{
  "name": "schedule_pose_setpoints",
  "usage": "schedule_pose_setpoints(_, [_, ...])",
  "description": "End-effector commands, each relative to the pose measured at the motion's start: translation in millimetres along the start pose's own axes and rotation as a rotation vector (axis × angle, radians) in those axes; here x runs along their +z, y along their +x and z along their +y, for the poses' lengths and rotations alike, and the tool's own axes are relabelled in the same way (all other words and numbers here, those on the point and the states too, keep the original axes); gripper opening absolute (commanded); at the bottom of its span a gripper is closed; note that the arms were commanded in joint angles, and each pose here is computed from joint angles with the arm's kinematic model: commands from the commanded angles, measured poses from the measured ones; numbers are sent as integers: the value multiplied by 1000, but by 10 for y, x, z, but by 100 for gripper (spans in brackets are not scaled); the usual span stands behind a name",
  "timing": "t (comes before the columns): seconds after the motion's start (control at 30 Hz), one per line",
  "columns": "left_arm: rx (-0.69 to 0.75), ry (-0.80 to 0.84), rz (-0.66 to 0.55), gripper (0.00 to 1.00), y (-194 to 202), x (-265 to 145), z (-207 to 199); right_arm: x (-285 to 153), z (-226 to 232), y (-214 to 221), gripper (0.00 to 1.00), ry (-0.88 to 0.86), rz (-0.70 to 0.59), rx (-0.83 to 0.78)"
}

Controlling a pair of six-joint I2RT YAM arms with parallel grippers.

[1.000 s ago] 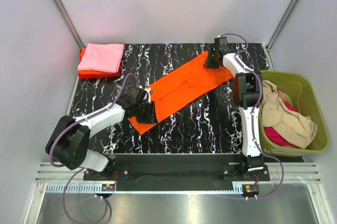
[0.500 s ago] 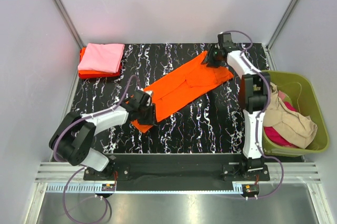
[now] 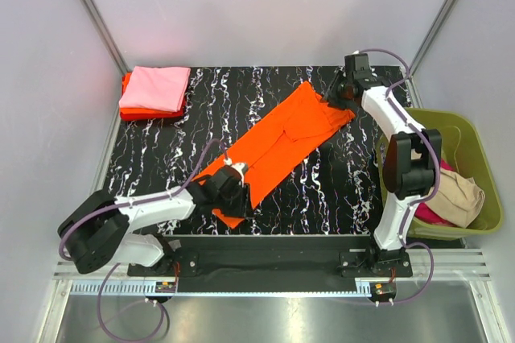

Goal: Fold and stack the t-shirts
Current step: Fold the tshirt

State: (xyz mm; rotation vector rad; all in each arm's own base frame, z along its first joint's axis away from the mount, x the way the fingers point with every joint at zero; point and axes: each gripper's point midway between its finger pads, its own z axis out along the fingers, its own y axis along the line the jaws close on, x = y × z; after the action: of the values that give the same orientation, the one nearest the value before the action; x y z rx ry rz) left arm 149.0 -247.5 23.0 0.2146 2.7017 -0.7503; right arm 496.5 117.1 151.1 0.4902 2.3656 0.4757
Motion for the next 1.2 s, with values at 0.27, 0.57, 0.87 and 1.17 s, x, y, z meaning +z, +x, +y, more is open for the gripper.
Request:
schedule_pose_setpoints(0.27, [90, 243, -36, 44, -143, -490, -965, 500, -632, 163, 25, 288, -40, 90])
schedule_pose_setpoints(0.57, [95, 195, -79, 46, -615, -682, -780, 776, -909, 64, 21, 413, -85, 57])
schedule_pose_setpoints(0.87, [87, 25, -181, 46, -1108, -905, -111, 1206, -841, 95, 20, 352, -15, -11])
schedule_pose_setpoints(1.17, [65, 94, -89, 44, -851, -524, -134, 1672, -431, -119, 20, 167, -6, -43])
